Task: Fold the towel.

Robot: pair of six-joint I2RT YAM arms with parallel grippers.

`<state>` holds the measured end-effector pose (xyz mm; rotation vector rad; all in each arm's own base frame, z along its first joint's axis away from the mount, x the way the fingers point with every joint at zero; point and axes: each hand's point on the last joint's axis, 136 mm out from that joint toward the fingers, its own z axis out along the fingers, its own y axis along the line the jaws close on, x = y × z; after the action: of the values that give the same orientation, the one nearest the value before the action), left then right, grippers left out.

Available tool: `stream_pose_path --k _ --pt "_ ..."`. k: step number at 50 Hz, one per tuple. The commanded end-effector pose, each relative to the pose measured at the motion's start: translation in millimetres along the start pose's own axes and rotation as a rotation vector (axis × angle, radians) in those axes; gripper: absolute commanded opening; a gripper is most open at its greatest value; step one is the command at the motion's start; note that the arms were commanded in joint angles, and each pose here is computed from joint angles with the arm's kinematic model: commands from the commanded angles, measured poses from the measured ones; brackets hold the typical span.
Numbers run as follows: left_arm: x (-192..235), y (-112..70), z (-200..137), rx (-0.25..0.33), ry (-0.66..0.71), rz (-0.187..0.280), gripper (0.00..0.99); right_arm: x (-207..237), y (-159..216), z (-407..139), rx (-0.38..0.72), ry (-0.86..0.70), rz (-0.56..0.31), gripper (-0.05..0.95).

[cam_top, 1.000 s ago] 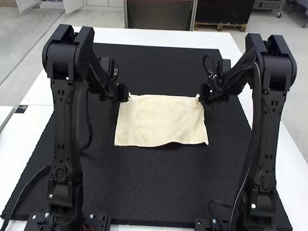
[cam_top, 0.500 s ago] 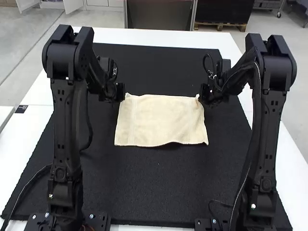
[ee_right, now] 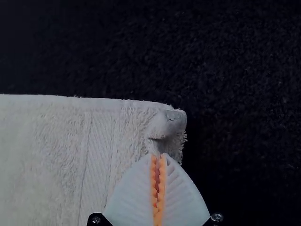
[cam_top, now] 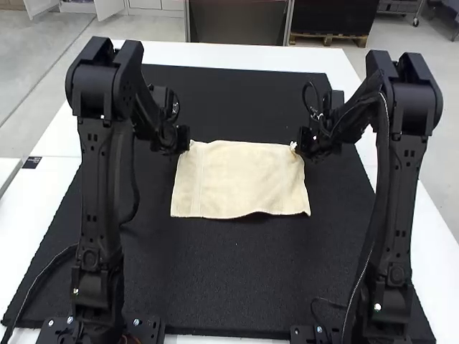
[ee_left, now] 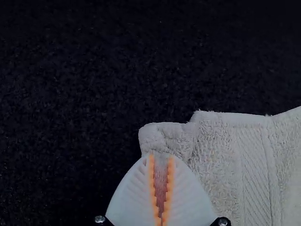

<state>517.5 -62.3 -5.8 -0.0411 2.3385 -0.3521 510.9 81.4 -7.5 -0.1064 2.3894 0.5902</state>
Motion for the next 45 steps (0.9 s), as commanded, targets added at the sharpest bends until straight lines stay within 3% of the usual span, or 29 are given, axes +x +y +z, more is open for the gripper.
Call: stream_pose_path --k 1,16,35,41,45 --pt "-35 -6.4 -18 -0.005 -0.078 -0.009 0.028 -30 3 -31 -0.004 -0.074 -0.007 -0.02" --pt "-101 -29.5 -84 0.006 -0.237 0.023 0.026 -90 15 -105 0.028 -0.227 -0.040 -0.02" --pt "-77 -32.5 -127 -0.007 -0.183 0.017 0.028 -28 39 -146 0.021 -0.071 -0.016 -0.02" --pt "-71 -18.7 -117 -0.018 -0.245 0.014 0.028 -43 39 -133 0.023 -0.212 0.001 -0.02" --pt "-68 -13.0 -111 -0.027 -0.231 0.008 0.026 -42 42 -121 0.011 -0.187 0.007 -0.02"
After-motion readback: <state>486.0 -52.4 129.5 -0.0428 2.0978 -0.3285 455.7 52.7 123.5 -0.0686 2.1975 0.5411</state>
